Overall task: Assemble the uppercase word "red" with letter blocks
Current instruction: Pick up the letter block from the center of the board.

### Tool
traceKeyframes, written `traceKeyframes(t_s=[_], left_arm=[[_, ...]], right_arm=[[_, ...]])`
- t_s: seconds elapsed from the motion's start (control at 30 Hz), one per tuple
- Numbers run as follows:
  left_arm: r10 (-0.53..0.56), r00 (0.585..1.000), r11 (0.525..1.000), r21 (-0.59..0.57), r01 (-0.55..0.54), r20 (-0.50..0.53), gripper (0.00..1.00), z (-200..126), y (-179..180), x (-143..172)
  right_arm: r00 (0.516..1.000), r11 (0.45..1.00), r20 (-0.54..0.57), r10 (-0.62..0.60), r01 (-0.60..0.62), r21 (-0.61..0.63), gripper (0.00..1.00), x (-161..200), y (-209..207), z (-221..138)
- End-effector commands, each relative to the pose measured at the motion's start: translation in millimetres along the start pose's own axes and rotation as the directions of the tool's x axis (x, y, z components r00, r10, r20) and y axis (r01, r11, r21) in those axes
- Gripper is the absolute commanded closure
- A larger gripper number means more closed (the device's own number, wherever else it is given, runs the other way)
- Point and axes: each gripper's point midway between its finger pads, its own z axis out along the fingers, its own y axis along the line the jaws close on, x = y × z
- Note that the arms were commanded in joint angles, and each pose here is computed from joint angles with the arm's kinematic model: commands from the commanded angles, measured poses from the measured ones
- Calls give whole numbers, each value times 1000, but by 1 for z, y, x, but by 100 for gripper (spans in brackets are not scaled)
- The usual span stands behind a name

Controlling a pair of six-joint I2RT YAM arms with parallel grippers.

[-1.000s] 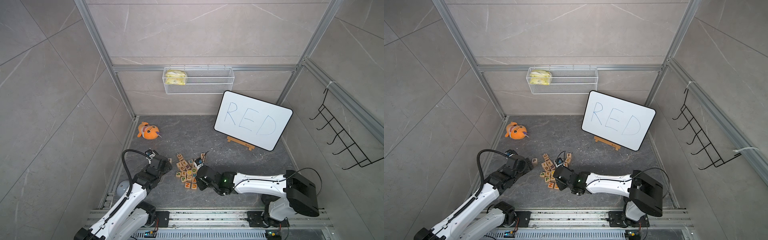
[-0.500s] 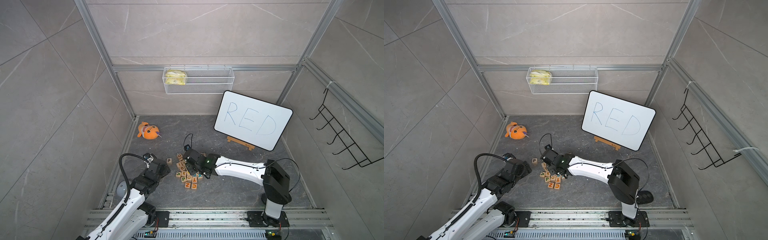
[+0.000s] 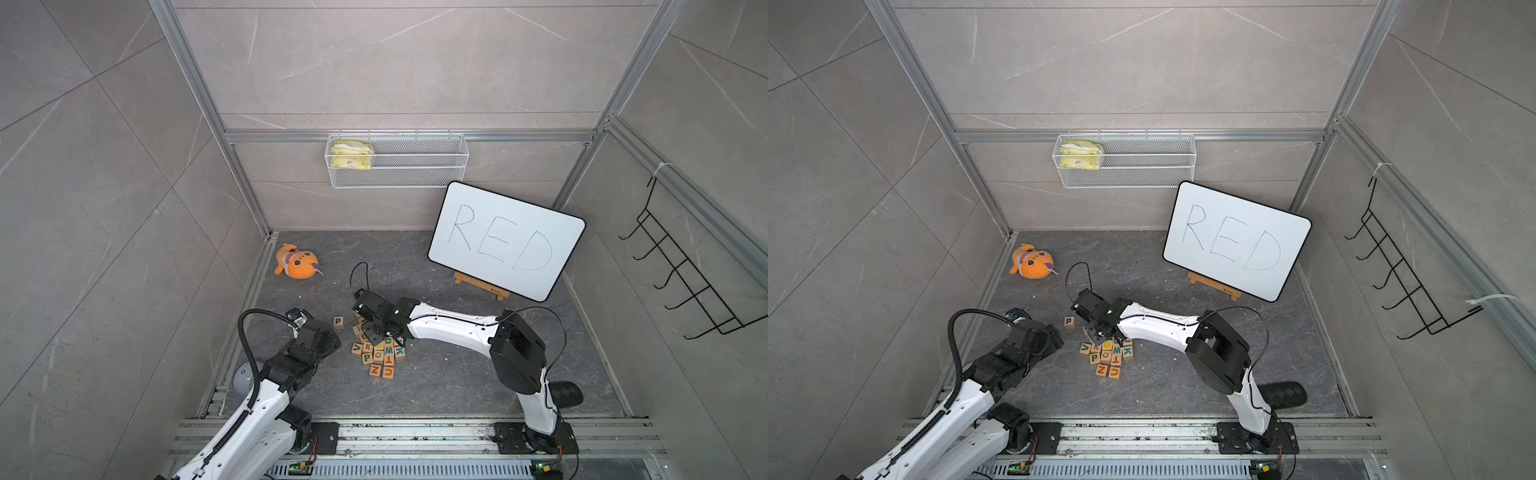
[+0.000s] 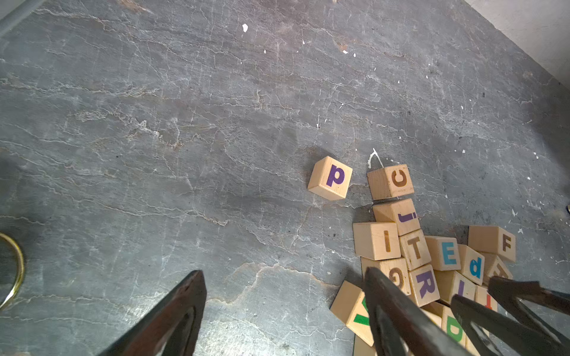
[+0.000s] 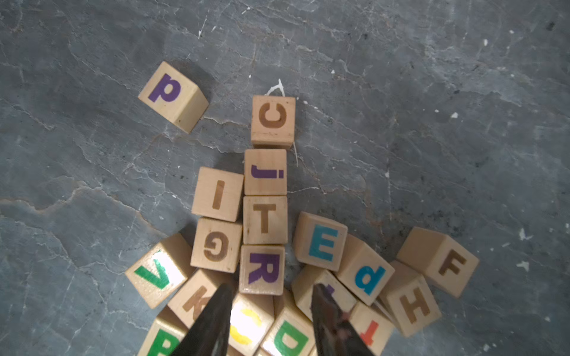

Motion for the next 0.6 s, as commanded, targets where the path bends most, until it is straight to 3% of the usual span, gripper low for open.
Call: traceKeyframes(t_s=[0.0, 0.57], left_arm=[[20, 1000, 1000, 8, -20, -14, 16, 2, 0, 3], [28, 999, 1000, 4, -27, -45, 16, 8, 1, 12]], right_arm=[[998, 1000, -53, -29, 29, -4, 57, 8, 1, 11], [995, 999, -93, -31, 32, 10, 59, 15, -3, 30]])
